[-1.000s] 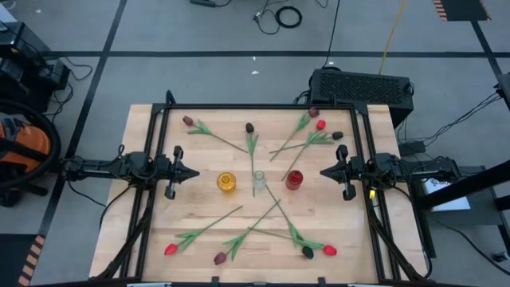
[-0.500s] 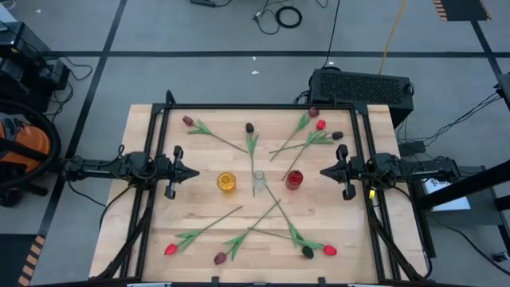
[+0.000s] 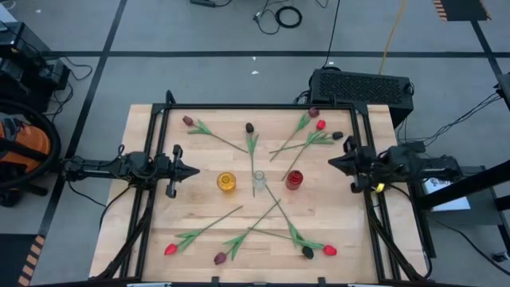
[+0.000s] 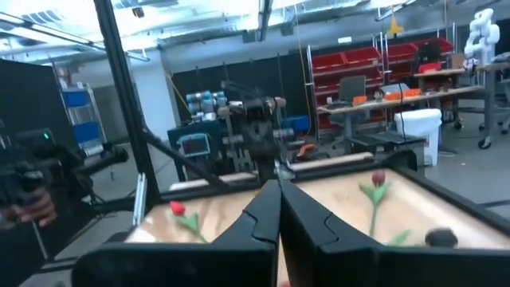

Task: Sort flowers into vase by color
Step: Put the top left red tulip into the yellow vase

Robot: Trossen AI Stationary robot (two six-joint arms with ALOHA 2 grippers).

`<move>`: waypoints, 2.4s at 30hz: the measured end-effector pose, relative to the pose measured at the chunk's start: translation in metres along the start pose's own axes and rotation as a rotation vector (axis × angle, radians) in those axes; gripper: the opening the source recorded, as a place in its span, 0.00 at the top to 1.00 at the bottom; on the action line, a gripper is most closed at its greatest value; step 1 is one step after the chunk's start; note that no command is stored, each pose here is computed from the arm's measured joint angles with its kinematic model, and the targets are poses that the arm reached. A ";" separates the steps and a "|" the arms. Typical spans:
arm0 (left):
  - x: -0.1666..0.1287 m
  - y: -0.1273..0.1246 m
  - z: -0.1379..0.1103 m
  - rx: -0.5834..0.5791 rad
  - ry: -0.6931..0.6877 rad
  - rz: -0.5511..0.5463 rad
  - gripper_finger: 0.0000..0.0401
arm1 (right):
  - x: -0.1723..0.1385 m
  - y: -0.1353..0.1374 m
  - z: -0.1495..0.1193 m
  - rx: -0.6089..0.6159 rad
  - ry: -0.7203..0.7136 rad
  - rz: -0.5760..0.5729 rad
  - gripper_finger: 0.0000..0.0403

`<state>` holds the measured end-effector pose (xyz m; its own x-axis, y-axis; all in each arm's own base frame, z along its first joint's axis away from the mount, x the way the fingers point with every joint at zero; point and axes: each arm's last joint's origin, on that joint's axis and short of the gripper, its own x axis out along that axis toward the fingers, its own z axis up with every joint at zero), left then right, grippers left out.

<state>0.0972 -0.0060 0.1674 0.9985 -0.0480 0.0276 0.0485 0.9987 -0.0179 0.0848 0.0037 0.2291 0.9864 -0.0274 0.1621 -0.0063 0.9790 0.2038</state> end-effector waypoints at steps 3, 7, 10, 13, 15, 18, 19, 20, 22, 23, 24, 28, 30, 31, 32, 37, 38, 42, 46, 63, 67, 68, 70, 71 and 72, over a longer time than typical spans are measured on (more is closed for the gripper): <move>0.000 0.000 0.000 0.000 -0.004 0.010 0.99 | 0.001 0.007 0.038 0.003 0.013 -0.003 1.00; 0.000 0.001 0.005 0.001 -0.058 0.028 0.99 | 0.008 0.020 0.097 -0.019 0.029 -0.005 1.00; -0.001 0.001 0.011 -0.001 -0.111 0.053 0.99 | 0.017 0.029 0.141 -0.052 0.018 -0.009 1.00; -0.001 0.002 0.015 -0.006 -0.157 0.074 0.99 | 0.031 0.036 0.178 -0.085 0.020 -0.045 1.00; -0.002 0.002 0.017 -0.007 -0.176 0.084 0.99 | 0.044 0.041 0.196 -0.106 0.035 -0.063 1.00; -0.002 0.002 0.017 -0.008 -0.179 0.092 0.99 | 0.067 0.046 0.210 -0.138 0.067 -0.067 1.00; -0.002 0.002 0.017 -0.009 -0.179 0.092 0.99 | 0.076 0.047 0.211 -0.148 0.087 -0.069 1.00; -0.002 0.002 0.017 -0.012 -0.179 0.092 0.99 | 0.085 0.048 0.210 -0.159 0.108 -0.068 1.00; -0.002 0.002 0.017 -0.013 -0.179 0.092 0.99 | 0.101 0.048 0.202 -0.181 0.162 -0.068 1.00; -0.002 0.002 0.017 -0.013 -0.179 0.092 0.99 | 0.108 0.048 0.196 -0.192 0.199 -0.071 1.00; -0.002 0.002 0.017 -0.013 -0.180 0.092 0.99 | 0.115 0.047 0.188 -0.203 0.244 -0.075 1.00; -0.002 0.003 0.018 -0.017 -0.182 0.102 0.99 | 0.137 0.042 0.149 -0.224 0.388 -0.089 1.00; -0.002 0.004 0.018 -0.019 -0.177 0.131 0.99 | 0.144 0.040 0.132 -0.205 0.415 -0.096 1.00; -0.002 0.004 0.017 -0.020 -0.171 0.148 0.99 | 0.146 0.038 0.124 -0.192 0.425 -0.100 1.00; -0.002 0.005 0.017 -0.026 -0.163 0.165 0.99 | 0.147 0.037 0.115 -0.178 0.436 -0.102 1.00; -0.002 0.005 0.018 -0.074 -0.160 0.192 0.99 | 0.146 0.034 0.071 -0.119 0.449 -0.094 1.00; -0.002 0.005 0.020 -0.074 -0.157 0.193 0.99 | 0.144 0.034 0.064 -0.109 0.445 -0.090 1.00; -0.004 0.006 0.037 -0.108 -0.116 0.225 0.99 | 0.139 0.033 0.035 -0.091 0.465 -0.076 1.00; -0.003 0.005 0.073 -0.118 -0.101 0.227 0.99 | 0.136 0.031 0.022 -0.116 0.503 -0.073 1.00; 0.104 -0.009 0.206 0.119 0.327 0.121 0.99 | 0.139 0.024 0.009 -0.147 0.570 -0.111 1.00; 0.130 -0.018 0.179 0.118 0.445 0.024 0.99 | 0.139 0.024 0.009 -0.103 0.568 -0.119 1.00; 0.135 -0.019 0.171 0.106 0.476 0.022 0.99 | 0.139 0.024 0.009 -0.092 0.567 -0.122 1.00; 0.146 -0.022 0.158 0.077 0.521 0.031 0.99 | 0.139 0.024 0.009 -0.069 0.566 -0.129 1.00; 0.151 -0.024 0.153 0.065 0.535 0.039 0.99 | 0.139 0.024 0.009 -0.053 0.565 -0.133 1.00; 0.155 -0.025 0.150 0.061 0.545 0.044 0.99 | 0.139 0.024 0.009 -0.033 0.563 -0.138 1.00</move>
<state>0.2463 -0.0357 0.3217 0.8694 0.0071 -0.4941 0.0208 0.9985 0.0508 0.2202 0.0213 0.2652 0.9132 -0.0528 -0.4041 0.1252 0.9800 0.1547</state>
